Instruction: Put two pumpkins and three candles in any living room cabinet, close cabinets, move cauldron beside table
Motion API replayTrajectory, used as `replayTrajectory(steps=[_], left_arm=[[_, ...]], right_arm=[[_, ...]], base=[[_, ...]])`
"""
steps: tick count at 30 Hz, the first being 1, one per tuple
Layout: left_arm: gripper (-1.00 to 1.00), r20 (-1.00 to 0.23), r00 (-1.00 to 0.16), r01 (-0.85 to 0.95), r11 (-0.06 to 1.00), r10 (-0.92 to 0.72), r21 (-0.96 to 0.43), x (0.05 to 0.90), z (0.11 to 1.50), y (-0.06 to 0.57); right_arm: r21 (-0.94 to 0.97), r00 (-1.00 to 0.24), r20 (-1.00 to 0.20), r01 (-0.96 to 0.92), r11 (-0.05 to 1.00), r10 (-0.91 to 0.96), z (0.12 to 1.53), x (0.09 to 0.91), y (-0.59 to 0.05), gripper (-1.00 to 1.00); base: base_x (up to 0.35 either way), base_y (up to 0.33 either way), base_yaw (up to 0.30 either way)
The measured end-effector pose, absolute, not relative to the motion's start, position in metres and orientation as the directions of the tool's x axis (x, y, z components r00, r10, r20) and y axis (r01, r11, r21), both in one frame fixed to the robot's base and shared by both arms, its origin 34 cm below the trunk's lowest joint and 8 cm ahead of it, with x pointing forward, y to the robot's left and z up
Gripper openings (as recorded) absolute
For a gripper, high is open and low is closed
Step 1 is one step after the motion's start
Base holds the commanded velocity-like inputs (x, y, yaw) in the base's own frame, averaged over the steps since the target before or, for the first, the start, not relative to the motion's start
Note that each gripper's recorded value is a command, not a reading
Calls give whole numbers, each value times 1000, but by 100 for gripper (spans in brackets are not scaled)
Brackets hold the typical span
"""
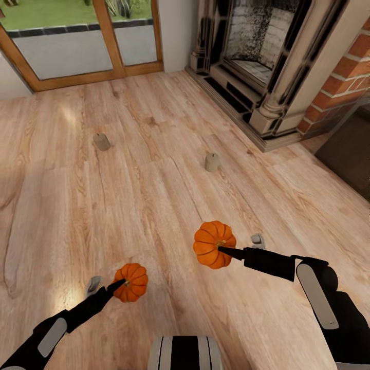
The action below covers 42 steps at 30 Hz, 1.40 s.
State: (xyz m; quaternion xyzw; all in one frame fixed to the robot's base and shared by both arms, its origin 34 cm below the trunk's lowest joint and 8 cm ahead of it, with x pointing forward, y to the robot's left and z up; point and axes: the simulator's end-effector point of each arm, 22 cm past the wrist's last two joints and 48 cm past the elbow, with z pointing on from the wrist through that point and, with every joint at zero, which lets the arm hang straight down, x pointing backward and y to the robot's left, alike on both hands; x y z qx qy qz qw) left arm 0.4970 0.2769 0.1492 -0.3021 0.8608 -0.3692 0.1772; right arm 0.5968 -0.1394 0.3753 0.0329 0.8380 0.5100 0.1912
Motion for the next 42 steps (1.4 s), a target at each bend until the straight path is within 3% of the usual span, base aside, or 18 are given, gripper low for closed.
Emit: replayTrajectory(steps=[12, 25, 30, 42], left_arm=[[-100, -10, -762, -294, 358, -648, -886, 517, 216, 268], [-100, 15, -787, -284, 341, -617, -896, 529, 244, 258], [-100, 39, -806, -320, 379, -591, -868, 535, 249, 253], [-100, 4, -809, -289, 392, -588, -873, 546, 270, 255]], right_arm=[[864, -914, -307, -150, 481, 265, 391, 601, -145, -100], [850, -898, -348, -182, 494, 268, 414, 605, -147, -100], [844, -893, -361, -189, 503, 269, 421, 607, -148, -100], [820, -874, -405, -217, 530, 269, 442, 611, -152, -100]], base=[[0, 0, 0], [0, 0, 0], [-27, 0, 0], [-274, 0, -85]])
